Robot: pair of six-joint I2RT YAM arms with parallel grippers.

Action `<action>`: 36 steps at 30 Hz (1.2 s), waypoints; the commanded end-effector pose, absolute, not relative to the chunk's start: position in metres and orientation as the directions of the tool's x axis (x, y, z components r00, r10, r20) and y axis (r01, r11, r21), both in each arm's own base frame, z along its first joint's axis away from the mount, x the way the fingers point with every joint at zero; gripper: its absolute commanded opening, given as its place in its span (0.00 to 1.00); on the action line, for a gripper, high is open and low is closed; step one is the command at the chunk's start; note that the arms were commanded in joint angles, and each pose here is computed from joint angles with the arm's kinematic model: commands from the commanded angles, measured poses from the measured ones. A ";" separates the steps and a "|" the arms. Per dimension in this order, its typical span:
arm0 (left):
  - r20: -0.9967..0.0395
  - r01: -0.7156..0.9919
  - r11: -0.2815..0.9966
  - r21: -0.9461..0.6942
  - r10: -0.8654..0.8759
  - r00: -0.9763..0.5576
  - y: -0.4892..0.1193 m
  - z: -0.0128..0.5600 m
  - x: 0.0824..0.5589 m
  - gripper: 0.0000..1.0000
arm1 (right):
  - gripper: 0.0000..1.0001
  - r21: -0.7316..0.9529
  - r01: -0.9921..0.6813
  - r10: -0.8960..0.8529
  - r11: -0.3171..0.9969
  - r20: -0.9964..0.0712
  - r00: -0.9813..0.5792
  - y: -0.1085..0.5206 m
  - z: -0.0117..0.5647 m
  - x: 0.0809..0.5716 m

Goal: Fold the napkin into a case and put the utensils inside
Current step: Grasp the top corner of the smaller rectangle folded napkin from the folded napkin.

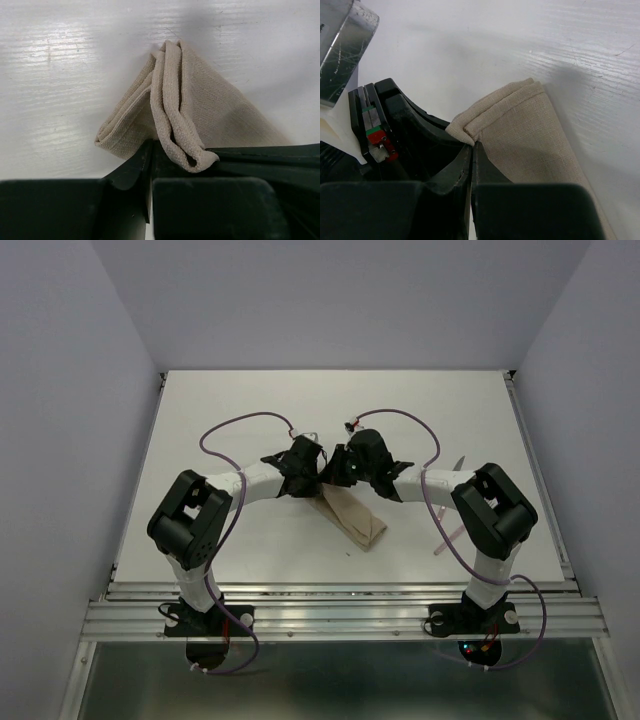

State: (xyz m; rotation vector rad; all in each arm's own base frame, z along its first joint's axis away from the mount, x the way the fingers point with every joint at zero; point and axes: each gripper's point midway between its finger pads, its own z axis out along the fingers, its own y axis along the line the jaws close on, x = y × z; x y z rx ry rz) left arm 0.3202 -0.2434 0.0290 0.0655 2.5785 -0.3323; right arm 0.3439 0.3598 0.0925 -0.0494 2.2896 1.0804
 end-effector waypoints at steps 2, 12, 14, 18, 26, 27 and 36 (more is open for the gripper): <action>-0.557 0.117 0.971 -0.208 -0.019 -0.830 -0.247 0.044 0.333 0.04 | 0.01 0.714 -0.340 0.230 0.612 -0.572 -0.787 0.367 0.123 0.344; -0.564 0.109 0.964 -0.243 -0.049 -0.824 -0.249 0.052 0.330 0.00 | 0.01 0.708 -0.342 0.224 0.618 -0.575 -0.787 0.367 0.119 0.344; -0.564 0.103 0.964 -0.244 -0.055 -0.824 -0.248 0.054 0.330 0.02 | 0.01 0.708 -0.339 0.225 0.619 -0.574 -0.788 0.366 0.119 0.344; -0.574 0.103 0.962 -0.252 -0.063 -0.816 -0.249 0.059 0.330 0.33 | 0.01 0.708 -0.335 0.230 0.622 -0.574 -0.786 0.364 0.119 0.348; -0.592 0.117 0.965 -0.235 -0.047 -0.804 -0.251 0.065 0.330 0.46 | 0.01 0.709 -0.340 0.230 0.618 -0.577 -0.784 0.365 0.120 0.348; -0.592 0.119 0.966 -0.228 -0.041 -0.805 -0.252 0.064 0.330 0.46 | 0.01 0.709 -0.339 0.230 0.618 -0.576 -0.785 0.364 0.121 0.348; -0.592 0.127 0.972 -0.200 -0.016 -0.806 -0.256 0.059 0.329 0.40 | 0.01 0.710 -0.349 0.225 0.612 -0.579 -0.784 0.366 0.123 0.347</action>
